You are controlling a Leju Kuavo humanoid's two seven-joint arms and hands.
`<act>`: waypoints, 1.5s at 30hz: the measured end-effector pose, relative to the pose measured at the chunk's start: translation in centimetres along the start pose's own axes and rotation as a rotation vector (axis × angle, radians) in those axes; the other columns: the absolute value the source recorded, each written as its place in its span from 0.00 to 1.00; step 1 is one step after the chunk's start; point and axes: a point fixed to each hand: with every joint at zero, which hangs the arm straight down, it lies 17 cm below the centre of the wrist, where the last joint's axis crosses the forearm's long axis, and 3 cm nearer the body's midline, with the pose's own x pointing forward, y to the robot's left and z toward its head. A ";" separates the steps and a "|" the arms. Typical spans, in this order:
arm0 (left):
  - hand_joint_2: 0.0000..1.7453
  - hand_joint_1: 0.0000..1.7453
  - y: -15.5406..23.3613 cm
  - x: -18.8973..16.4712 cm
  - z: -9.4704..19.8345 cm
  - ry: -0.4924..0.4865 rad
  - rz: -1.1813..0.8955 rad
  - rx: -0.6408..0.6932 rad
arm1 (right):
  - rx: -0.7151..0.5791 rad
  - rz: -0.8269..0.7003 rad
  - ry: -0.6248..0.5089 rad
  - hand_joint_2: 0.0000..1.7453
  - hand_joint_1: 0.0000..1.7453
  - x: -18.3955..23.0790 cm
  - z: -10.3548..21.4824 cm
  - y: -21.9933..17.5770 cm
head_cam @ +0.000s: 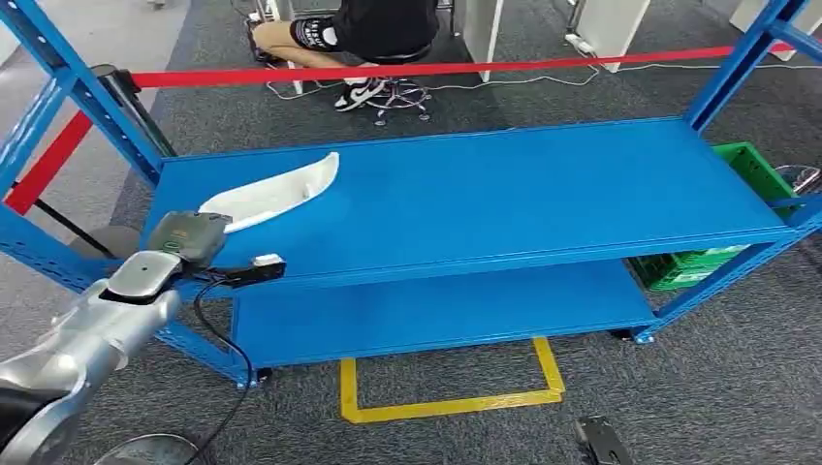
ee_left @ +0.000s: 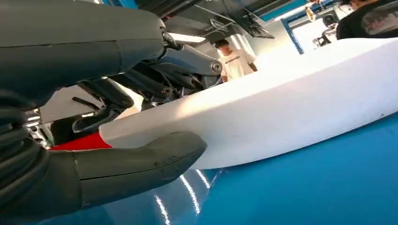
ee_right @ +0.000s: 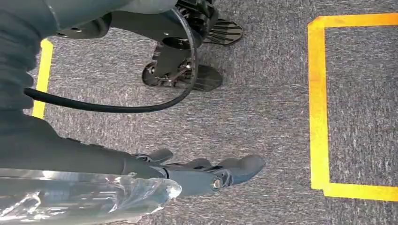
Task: Take the parts from the cabinet and place them on the table.
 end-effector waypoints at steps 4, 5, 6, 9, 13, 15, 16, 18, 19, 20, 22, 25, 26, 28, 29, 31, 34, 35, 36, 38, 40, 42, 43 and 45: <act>1.00 1.00 0.5 0.9 0.1 -0.031 -0.003 0.039 | -0.001 -0.002 0.001 1.00 0.00 0.0 0.0 0.0; 1.00 1.00 0.6 1.4 0.1 -0.045 -0.007 0.050 | -0.002 -0.002 0.001 1.00 0.00 0.0 0.0 0.0; 1.00 1.00 0.7 2.0 0.2 -0.061 -0.009 0.062 | -0.001 -0.002 0.001 1.00 0.00 -0.1 0.0 0.0; 1.00 1.00 1.3 3.3 0.5 -0.094 -0.008 0.099 | -0.004 -0.003 -0.001 1.00 0.00 -0.1 0.0 -0.1; 1.00 1.00 2.4 5.5 1.3 -0.142 0.022 0.179 | -0.011 -0.010 -0.002 1.00 0.00 -0.1 0.1 -0.2; 1.00 1.00 3.1 6.4 1.7 -0.161 0.038 0.215 | -0.013 -0.012 -0.001 1.00 0.00 -0.3 0.1 -0.2; 1.00 1.00 3.5 6.8 1.9 -0.169 0.045 0.230 | -0.014 -0.012 0.000 1.00 0.00 -0.3 0.1 -0.2; 1.00 1.00 4.0 7.6 2.4 -0.186 0.056 0.255 | -0.016 -0.014 0.000 1.00 0.00 -0.4 0.1 -0.3; 1.00 1.00 4.4 8.1 2.7 -0.196 0.060 0.273 | -0.018 -0.015 0.001 1.00 0.00 -0.5 0.2 -0.3; 1.00 1.00 4.8 8.6 3.0 -0.207 0.060 0.288 | -0.020 -0.016 0.002 1.00 0.00 -0.6 0.2 -0.3; 1.00 1.00 5.6 9.8 3.7 -0.230 0.064 0.322 | -0.022 -0.021 -0.004 1.00 0.00 -0.6 0.3 -0.4; 1.00 1.00 7.4 11.6 5.7 -0.247 0.059 0.402 | -0.028 -0.034 -0.025 1.00 0.00 -0.4 0.4 -0.5; 1.00 1.00 8.4 12.2 6.4 -0.256 0.063 0.437 | -0.031 -0.042 -0.037 1.00 0.00 -0.2 0.4 -0.5; 1.00 1.00 9.8 13.3 8.0 -0.270 0.080 0.494 | -0.037 -0.058 -0.076 1.00 0.00 0.6 0.3 -0.6; 1.00 1.00 10.7 13.7 9.0 -0.276 0.091 0.526 | -0.037 -0.065 -0.100 1.00 0.00 1.1 0.4 -0.6; 1.00 1.00 12.1 14.4 10.8 -0.289 0.110 0.575 | -0.032 -0.074 -0.136 1.00 0.00 1.8 0.4 -0.5; 1.00 1.00 13.4 14.7 13.9 -0.293 0.139 0.640 | -0.015 -0.078 -0.210 1.00 0.00 3.8 0.3 -0.1; 1.00 1.00 13.4 14.5 14.8 -0.294 0.142 0.649 | -0.010 -0.080 -0.221 1.00 0.00 4.2 0.3 0.1; 1.00 1.00 13.2 14.5 15.5 -0.295 0.147 0.649 | -0.007 -0.082 -0.226 1.00 0.00 4.4 0.3 0.3; 1.00 1.00 13.2 14.7 16.6 -0.299 0.158 0.654 | -0.001 -0.083 -0.235 1.00 0.00 4.6 0.4 0.5; 1.00 1.00 13.3 14.7 17.7 -0.307 0.159 0.662 | 0.006 -0.081 -0.269 1.00 0.00 5.4 0.4 0.6; 1.00 1.00 13.5 14.8 18.6 -0.316 0.157 0.673 | 0.016 -0.074 -0.304 1.00 0.00 6.4 0.5 1.0; 1.00 1.00 13.6 14.6 19.0 -0.318 0.156 0.681 | 0.034 -0.072 -0.320 1.00 0.00 6.9 0.6 2.0; 1.00 1.00 13.6 14.5 20.0 -0.321 0.158 0.691 | 0.042 -0.053 -0.334 1.00 0.00 7.2 0.6 2.2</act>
